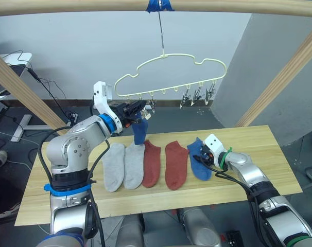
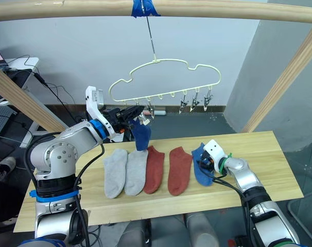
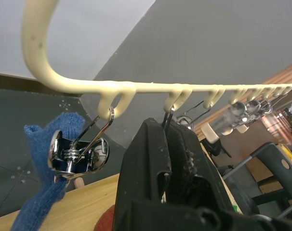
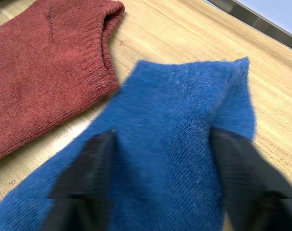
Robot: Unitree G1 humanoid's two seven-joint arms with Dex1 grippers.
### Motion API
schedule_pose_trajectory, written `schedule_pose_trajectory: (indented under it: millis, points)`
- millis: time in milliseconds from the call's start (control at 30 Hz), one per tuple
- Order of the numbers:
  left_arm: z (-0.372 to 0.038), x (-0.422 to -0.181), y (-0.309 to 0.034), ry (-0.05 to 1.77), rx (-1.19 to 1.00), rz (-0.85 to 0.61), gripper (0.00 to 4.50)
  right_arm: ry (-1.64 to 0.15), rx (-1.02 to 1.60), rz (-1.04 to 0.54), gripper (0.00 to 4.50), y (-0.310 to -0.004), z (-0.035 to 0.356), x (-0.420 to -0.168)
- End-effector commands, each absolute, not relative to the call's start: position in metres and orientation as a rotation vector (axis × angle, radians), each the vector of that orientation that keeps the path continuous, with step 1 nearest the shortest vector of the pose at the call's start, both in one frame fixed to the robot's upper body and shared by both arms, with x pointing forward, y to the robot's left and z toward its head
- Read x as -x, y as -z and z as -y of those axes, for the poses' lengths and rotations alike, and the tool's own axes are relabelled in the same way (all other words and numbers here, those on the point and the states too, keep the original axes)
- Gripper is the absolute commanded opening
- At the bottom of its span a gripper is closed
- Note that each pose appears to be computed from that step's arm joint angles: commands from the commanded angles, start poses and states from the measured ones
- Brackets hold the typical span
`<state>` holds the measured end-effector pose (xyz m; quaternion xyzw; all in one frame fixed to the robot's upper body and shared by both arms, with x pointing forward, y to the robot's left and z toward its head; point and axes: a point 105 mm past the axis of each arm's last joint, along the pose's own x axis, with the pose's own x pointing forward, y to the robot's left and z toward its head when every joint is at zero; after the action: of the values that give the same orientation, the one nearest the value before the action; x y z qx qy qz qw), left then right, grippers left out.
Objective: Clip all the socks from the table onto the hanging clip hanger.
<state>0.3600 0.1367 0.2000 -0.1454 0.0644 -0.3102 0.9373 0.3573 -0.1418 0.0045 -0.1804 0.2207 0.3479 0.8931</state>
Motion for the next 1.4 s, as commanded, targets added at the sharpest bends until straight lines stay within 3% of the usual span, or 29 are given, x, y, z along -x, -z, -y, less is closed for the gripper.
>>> schedule_pose_trajectory:
  millis: [33, 200, 333, 467, 567, 667, 933, 1400]
  points:
    - [-0.142, -0.358, -0.19, 0.608, 0.278, -0.172, 0.0, -0.732, 0.372, -0.493, 1.57, 0.004, 0.145, -0.349]
    - [-0.142, -0.357, -0.19, 0.616, 0.328, -0.185, 0.0, -0.759, 0.381, -0.38, 0.05, -0.026, 0.152, -0.337]
    - [-0.139, -0.356, -0.193, 0.642, 0.424, -0.211, 0.0, -0.806, 0.399, -0.29, 0.05, -0.062, 0.147, -0.322]
    - [-0.137, -0.359, -0.199, 0.657, 0.654, -0.259, 0.0, -0.928, 0.481, -0.139, 0.05, -0.111, 0.114, -0.301]
    - [-0.137, -0.36, -0.202, 0.658, 0.721, -0.28, 0.0, -0.964, 0.509, -0.094, 0.05, -0.124, 0.1, -0.293]
    - [-0.136, -0.363, -0.21, 0.658, 0.794, -0.287, 0.0, -1.014, 0.583, 0.029, 0.05, -0.142, 0.06, -0.294]
    - [-0.127, -0.359, -0.209, 0.677, 0.773, -0.32, 0.0, -0.995, 0.714, 0.154, 0.05, -0.155, 0.02, -0.317]
    - [-0.128, -0.355, -0.207, 0.669, 0.758, -0.32, 0.0, -0.993, 0.768, 0.217, 0.05, -0.169, 0.012, -0.327]
